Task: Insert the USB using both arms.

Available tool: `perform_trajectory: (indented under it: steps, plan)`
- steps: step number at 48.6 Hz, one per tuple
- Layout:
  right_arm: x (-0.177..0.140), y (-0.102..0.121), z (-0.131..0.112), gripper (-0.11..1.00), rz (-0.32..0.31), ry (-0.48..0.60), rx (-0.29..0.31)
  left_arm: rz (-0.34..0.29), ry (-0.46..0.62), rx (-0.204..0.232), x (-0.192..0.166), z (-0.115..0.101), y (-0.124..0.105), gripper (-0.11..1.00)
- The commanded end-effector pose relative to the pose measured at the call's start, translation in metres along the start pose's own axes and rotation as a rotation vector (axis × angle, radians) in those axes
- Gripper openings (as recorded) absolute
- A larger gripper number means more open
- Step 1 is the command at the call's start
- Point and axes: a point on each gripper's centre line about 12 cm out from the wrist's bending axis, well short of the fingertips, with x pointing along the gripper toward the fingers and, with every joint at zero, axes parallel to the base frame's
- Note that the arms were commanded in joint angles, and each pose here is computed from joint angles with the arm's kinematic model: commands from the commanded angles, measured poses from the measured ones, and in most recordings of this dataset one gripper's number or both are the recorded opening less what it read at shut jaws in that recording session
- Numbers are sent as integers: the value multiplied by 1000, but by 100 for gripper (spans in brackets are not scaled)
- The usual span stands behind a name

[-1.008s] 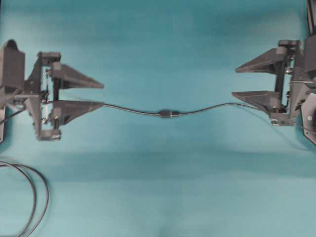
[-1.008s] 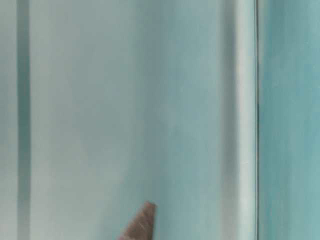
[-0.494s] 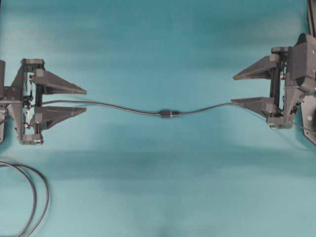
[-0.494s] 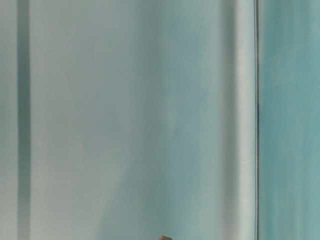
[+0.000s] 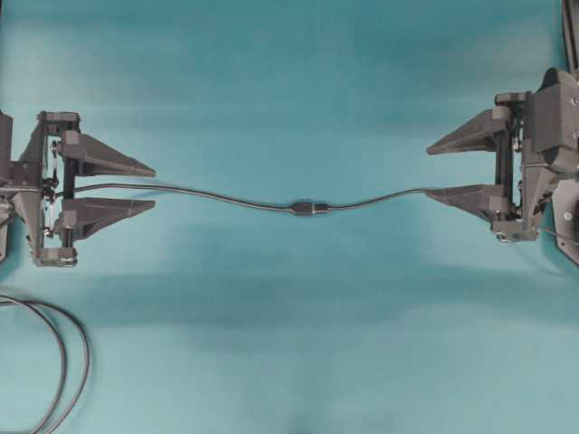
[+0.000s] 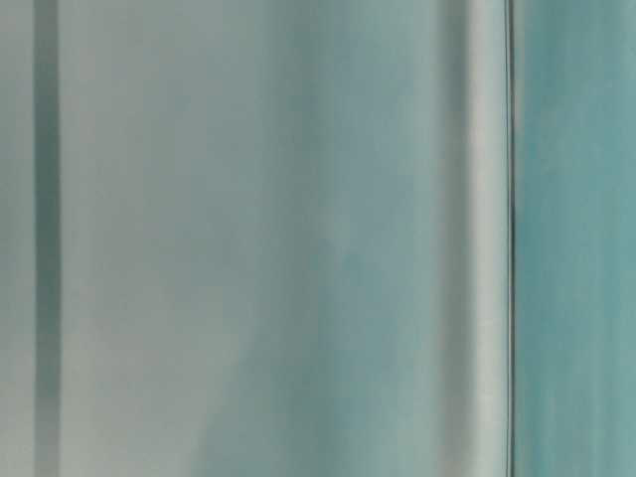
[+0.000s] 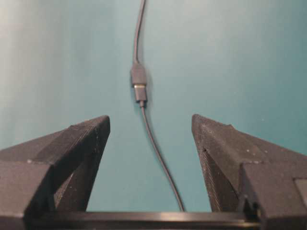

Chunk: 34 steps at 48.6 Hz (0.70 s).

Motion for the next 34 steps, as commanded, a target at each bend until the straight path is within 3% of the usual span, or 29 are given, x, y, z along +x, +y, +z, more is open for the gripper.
perform_trajectory:
  steps: [1, 34]
  plan:
    - [0, 2, 5, 72, 14, -15, -4, 1, -11, 4, 1, 4, 0, 66]
    - [1, 2, -3, 72, 15, 5, -40, -5, -16, 9, -1, -3, -2, 66]
